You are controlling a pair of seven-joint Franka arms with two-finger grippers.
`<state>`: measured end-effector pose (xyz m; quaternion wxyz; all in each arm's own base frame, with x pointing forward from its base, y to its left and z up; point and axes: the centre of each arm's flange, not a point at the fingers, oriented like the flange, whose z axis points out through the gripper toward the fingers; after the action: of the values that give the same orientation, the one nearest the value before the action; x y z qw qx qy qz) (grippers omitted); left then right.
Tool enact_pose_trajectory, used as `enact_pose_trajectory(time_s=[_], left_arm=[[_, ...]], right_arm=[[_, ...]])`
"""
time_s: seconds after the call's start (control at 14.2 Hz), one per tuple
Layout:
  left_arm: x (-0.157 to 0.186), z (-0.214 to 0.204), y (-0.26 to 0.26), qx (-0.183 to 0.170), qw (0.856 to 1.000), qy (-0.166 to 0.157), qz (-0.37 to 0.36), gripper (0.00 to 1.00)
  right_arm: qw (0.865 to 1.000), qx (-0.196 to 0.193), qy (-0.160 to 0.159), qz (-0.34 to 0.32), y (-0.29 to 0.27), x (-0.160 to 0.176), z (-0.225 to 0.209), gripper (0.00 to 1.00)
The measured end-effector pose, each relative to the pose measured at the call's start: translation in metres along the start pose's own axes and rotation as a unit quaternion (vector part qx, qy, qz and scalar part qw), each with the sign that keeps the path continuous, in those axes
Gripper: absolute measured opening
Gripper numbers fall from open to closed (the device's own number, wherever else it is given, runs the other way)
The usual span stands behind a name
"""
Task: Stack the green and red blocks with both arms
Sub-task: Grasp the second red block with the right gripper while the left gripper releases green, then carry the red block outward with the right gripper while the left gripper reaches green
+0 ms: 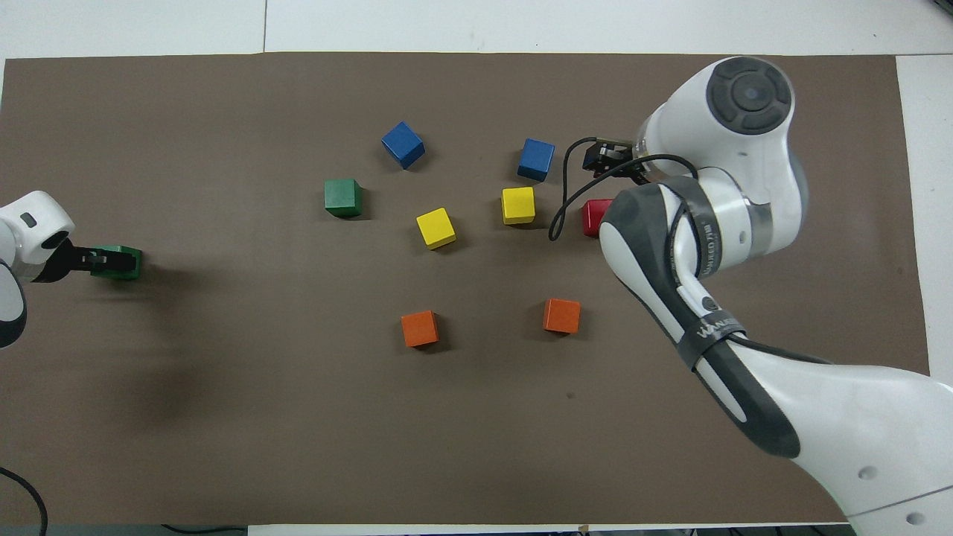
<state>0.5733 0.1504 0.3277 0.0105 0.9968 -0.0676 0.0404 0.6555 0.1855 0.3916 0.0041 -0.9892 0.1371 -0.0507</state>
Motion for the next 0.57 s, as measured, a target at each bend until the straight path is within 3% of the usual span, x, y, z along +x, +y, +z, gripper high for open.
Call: enact_pose_trajectory(time_s=[0.07, 0.14, 0.35, 0.57], left_arm=[[0.009, -0.014, 0.001, -0.003, 1.0, -0.004, 0.004, 0.97], [0.02, -0.03, 0.003, -0.006, 1.0, -0.009, 0.009, 1.0], [0.062, -0.08, 0.041, -0.011, 1.0, -0.011, 0.003, 1.0], [0.105, -0.092, 0.149, -0.002, 0.998, -0.006, -0.059, 1.0]], right_arm=[[1.0, -0.001, -0.002, -0.002, -0.008, -0.003, 0.013, 1.0], [1.0, -0.002, -0.004, -0.005, -0.014, -0.006, 0.022, 1.0], [1.0, -0.002, -0.003, -0.002, -0.011, -0.005, 0.041, 1.0], [1.0, 0.0, 0.001, 0.0, -0.005, -0.009, 0.057, 1.0]])
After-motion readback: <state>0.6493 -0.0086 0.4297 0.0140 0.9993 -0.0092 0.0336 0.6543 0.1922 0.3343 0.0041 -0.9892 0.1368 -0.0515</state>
